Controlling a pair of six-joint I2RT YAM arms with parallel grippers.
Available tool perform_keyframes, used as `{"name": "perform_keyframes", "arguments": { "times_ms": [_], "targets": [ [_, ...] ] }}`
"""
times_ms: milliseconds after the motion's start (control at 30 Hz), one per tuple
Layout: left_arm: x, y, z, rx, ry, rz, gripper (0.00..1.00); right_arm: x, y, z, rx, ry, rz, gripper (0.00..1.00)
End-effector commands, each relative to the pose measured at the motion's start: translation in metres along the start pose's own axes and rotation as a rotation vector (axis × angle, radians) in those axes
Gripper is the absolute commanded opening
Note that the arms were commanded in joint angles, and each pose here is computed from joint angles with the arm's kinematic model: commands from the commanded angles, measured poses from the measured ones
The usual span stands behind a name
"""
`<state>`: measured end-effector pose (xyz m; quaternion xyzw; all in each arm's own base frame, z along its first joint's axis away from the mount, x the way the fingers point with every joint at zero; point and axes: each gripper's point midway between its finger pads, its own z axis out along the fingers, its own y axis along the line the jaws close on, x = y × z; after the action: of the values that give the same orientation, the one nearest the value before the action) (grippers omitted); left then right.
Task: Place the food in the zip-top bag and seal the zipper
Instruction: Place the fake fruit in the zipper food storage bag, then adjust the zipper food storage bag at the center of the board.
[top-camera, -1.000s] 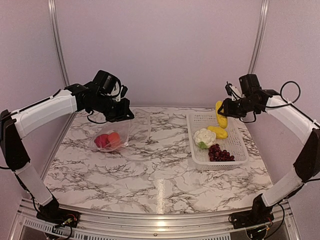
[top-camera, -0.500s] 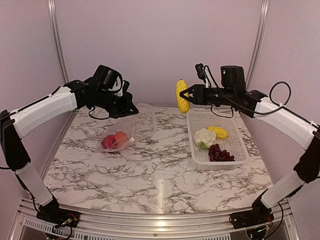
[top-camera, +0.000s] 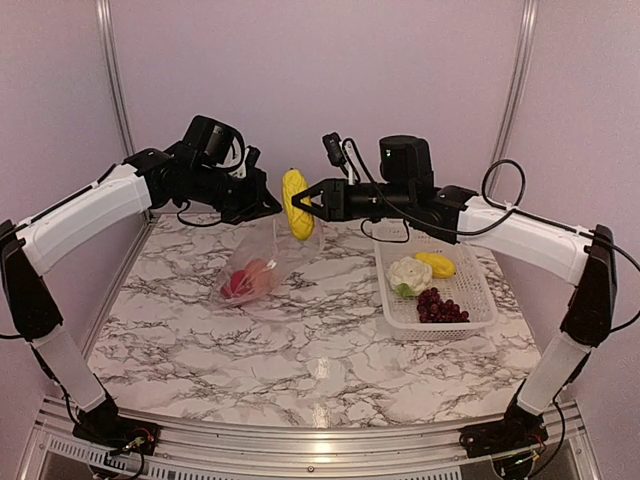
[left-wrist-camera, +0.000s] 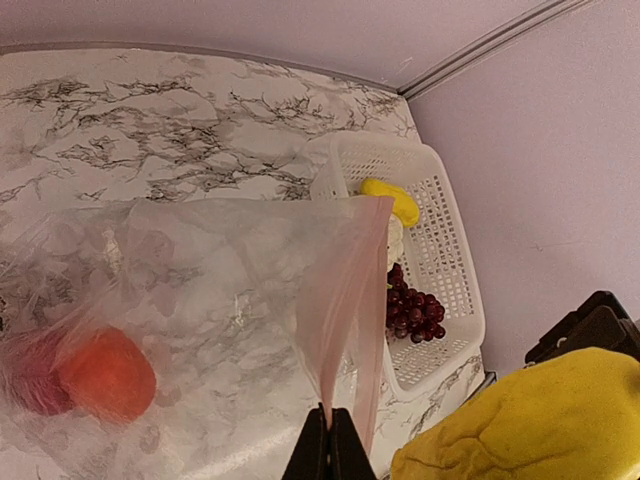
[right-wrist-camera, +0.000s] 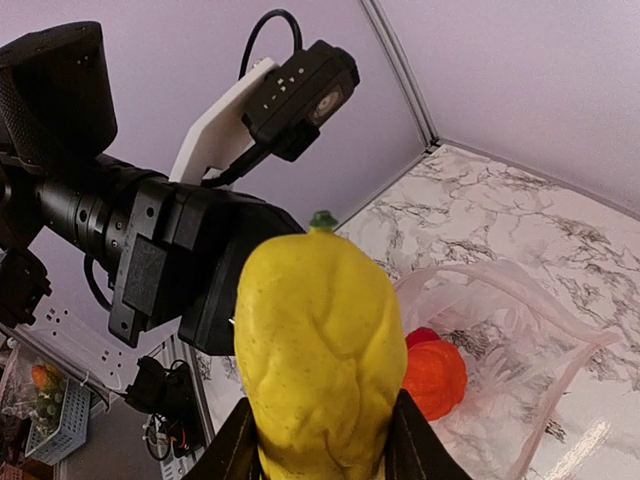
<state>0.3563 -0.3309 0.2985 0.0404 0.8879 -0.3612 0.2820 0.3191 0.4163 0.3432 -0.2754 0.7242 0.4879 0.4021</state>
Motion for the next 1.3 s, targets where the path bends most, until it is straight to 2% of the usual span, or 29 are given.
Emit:
{"name": "perform_keyframes", "arguments": {
  "times_ms": [0, 200, 333, 400, 500, 567, 767, 900, 1133, 1267],
  "targets": [
    [0.002, -0.007, -0.012, 0.011, 0.013, 0.006, 0.0, -0.02, 0.008, 0.009, -0.021, -0.057, -0.02, 0.05],
    [0.003, -0.008, -0.019, 0.01, 0.006, 0.01, 0.0, -0.011, -0.004, 0.016, 0.01, -0.043, 0.001, 0.1],
    [0.003, -0.007, -0.022, -0.001, 0.004, 0.015, 0.0, 0.0, -0.01, 0.019, 0.037, -0.021, 0.018, 0.18],
    [0.002, -0.006, -0.023, -0.005, 0.001, 0.018, 0.0, 0.003, -0.008, 0.021, 0.043, -0.012, 0.012, 0.32],
    [0.003, -0.005, -0.021, -0.009, 0.003, 0.019, 0.0, 0.008, -0.007, 0.023, 0.08, 0.007, -0.002, 0.6],
    [0.002, -0.005, -0.02, -0.009, 0.003, 0.019, 0.0, 0.007, -0.006, 0.023, 0.09, 0.014, -0.014, 0.65],
    [0.001, -0.003, -0.017, -0.017, 0.004, 0.023, 0.0, -0.004, 0.003, 0.008, 0.104, 0.005, -0.041, 0.66],
    [0.002, 0.001, -0.016, -0.029, 0.003, 0.026, 0.0, 0.008, 0.006, -0.001, 0.101, 0.058, -0.079, 0.64],
    [0.005, 0.004, -0.012, -0.035, 0.01, 0.029, 0.0, 0.048, -0.047, -0.026, 0.398, 0.159, 0.022, 0.59],
    [0.007, 0.006, -0.01, -0.036, 0.014, 0.024, 0.0, 0.065, -0.061, -0.022, 0.45, 0.216, 0.078, 0.59]
  ]
}}
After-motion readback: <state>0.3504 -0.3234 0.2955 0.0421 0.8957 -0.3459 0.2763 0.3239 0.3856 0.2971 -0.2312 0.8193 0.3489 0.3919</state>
